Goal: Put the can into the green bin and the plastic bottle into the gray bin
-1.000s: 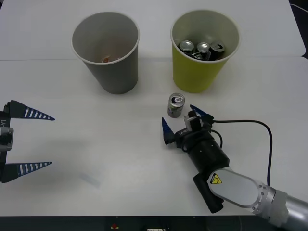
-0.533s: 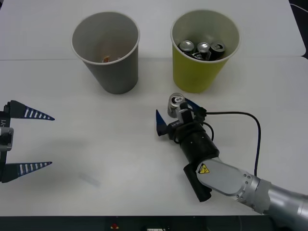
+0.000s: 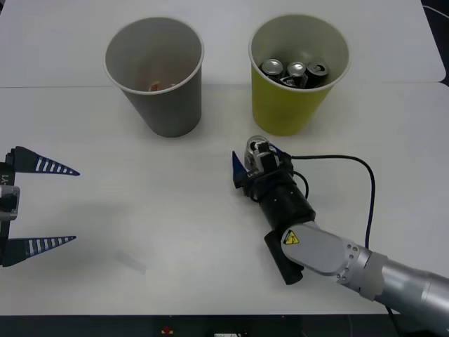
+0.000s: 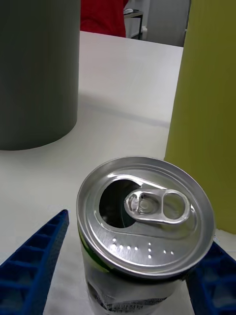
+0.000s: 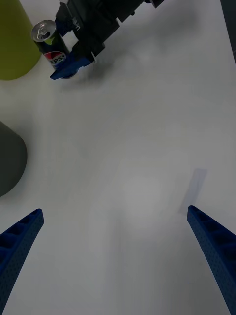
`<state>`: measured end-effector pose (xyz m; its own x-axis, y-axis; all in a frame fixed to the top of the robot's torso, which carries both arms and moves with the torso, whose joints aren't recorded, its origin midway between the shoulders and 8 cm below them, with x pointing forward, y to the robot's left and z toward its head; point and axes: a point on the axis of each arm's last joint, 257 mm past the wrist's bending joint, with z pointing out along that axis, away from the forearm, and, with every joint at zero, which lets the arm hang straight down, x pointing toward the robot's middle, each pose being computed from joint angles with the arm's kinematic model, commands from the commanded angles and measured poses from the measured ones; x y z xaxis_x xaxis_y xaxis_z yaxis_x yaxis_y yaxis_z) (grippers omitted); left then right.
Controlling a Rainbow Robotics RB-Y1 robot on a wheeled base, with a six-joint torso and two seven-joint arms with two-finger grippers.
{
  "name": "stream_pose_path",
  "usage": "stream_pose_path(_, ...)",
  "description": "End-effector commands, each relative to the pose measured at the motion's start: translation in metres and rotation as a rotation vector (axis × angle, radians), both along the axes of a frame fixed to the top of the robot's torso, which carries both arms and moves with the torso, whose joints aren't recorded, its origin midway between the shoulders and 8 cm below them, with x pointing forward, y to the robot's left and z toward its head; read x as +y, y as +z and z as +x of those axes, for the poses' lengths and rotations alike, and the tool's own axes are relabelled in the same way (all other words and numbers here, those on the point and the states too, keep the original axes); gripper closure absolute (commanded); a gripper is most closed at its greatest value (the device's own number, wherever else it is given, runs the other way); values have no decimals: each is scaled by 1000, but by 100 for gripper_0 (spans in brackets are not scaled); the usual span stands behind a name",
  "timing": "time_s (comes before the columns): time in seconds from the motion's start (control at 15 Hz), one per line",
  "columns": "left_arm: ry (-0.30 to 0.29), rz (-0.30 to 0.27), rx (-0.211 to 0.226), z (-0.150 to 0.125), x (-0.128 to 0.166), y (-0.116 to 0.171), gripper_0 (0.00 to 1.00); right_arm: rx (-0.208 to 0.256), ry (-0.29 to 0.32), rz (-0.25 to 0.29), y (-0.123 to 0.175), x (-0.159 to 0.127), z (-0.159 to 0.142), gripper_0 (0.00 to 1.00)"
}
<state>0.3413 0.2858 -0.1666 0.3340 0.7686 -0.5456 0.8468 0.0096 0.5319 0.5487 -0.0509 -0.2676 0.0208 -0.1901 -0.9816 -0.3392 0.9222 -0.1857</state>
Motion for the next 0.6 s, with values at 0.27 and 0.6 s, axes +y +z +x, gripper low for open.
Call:
stream_pose_path(0.27, 0, 0, 0, 0, 0, 0, 0, 0, 1, 2, 0, -1, 0, 100)
stream_pose_path(0.6, 0, 0, 0, 0, 0, 0, 0, -20, 38, -19, 9, -10, -9, 100)
